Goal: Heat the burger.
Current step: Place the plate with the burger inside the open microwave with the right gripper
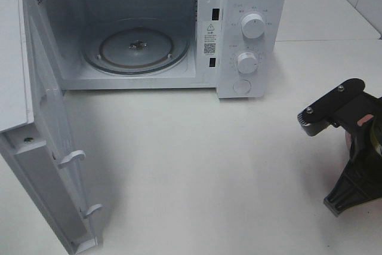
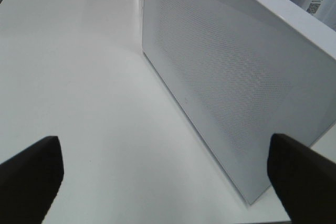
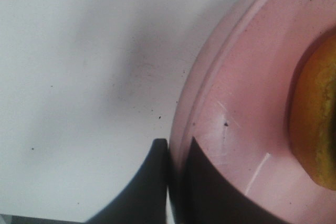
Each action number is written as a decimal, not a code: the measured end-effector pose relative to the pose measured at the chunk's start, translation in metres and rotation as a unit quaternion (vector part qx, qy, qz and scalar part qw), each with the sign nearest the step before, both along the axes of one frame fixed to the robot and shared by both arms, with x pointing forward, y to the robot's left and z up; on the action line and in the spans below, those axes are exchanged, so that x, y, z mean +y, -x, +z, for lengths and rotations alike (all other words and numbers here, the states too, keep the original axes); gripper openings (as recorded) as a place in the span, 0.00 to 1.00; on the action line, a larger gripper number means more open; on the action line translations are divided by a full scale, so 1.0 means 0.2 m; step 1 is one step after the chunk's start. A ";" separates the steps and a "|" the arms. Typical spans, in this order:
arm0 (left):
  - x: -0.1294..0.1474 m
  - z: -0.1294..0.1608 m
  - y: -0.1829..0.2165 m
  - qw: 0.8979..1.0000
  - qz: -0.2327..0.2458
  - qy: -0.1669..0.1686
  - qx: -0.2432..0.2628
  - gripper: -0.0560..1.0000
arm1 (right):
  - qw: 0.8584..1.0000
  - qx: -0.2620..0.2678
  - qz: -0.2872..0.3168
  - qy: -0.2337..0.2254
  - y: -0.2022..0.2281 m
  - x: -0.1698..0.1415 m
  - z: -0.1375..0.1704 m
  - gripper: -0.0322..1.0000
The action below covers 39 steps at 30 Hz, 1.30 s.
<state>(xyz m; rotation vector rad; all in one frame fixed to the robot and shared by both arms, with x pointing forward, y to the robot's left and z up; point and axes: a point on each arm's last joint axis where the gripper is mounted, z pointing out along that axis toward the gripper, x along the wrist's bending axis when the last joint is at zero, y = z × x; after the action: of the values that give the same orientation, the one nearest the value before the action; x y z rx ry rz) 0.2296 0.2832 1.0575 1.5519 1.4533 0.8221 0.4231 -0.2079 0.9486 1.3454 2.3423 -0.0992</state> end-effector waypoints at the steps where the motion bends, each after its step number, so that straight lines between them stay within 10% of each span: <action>1: 0.00 0.00 0.00 1.000 0.000 0.000 0.000 0.98 | 1.000 -0.001 0.016 0.004 0.01 0.02 0.00 0.04; 25: 0.00 0.00 0.00 1.000 0.000 0.000 0.000 0.98 | 0.985 -0.006 0.166 0.034 0.19 0.25 0.01 0.05; 39: 0.00 0.00 0.00 1.000 0.000 0.000 0.000 0.98 | 0.954 -0.007 0.295 0.059 0.30 0.35 0.01 0.05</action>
<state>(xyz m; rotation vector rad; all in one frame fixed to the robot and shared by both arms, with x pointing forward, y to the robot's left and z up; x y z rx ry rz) 0.2296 0.2832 1.0575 1.5519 1.4533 0.8221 0.3631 -0.1369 0.9514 0.5476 2.5721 -0.0457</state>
